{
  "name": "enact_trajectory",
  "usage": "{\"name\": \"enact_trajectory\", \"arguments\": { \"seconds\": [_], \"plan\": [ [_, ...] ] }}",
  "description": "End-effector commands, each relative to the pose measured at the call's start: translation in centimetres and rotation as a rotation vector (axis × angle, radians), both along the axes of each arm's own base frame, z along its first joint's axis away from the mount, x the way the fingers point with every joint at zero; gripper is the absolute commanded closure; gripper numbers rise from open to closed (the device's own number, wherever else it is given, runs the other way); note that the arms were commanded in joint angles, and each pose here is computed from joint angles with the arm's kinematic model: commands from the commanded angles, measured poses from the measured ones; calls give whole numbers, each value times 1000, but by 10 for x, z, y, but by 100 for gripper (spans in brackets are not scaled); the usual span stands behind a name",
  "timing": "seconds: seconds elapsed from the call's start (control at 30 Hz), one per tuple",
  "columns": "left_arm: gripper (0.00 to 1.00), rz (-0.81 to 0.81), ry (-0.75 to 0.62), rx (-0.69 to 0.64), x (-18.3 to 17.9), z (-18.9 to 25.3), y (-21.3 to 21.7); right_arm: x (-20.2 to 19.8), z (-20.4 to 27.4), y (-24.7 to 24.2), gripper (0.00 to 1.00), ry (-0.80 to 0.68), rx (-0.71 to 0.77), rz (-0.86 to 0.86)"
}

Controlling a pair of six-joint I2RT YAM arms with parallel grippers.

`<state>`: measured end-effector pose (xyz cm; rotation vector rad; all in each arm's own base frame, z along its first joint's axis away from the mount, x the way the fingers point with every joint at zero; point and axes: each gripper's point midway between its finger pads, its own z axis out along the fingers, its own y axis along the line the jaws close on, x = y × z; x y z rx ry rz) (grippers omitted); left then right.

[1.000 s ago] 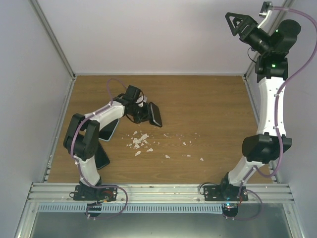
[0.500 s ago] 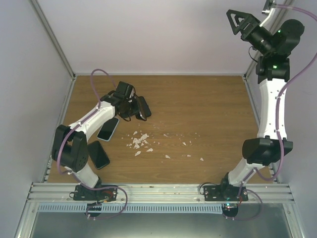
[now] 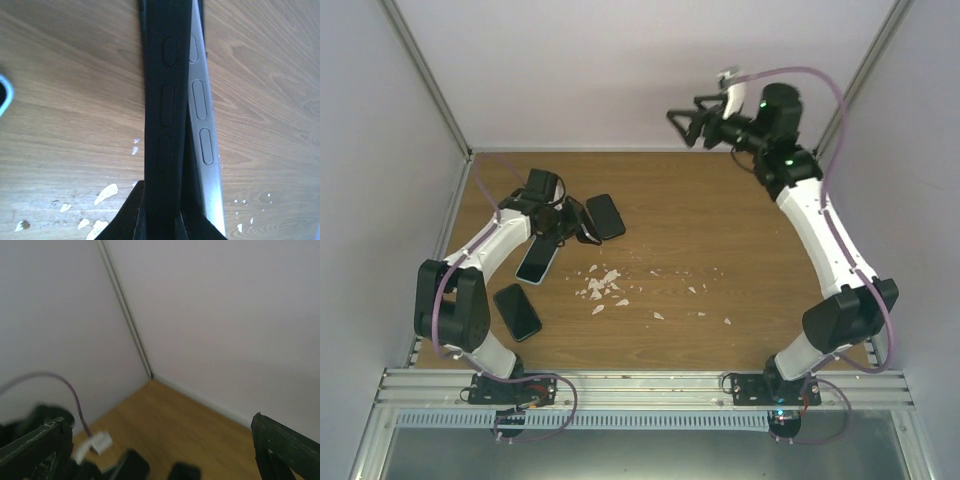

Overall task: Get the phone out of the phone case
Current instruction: Remove the phone case from the phone.

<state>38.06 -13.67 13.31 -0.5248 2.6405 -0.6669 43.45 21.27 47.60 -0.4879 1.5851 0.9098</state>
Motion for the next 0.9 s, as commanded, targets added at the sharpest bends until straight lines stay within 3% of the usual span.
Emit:
{"name": "enact_trajectory", "arguments": {
  "seconds": [0.0,0.27,0.67,0.87],
  "plan": [
    [100,52,-41,-185,6,18,7,-12,-53,24,5,-125,-294,-58],
    [100,116,-55,-308,0,22,24,-43,-151,85,11,-87,-548,34],
    [100,189,-72,-411,-6,25,49,-103,-191,180,22,-249,-665,166],
    [100,203,-59,-456,-12,23,49,-114,-217,209,30,-276,-721,195]
  ]
}}
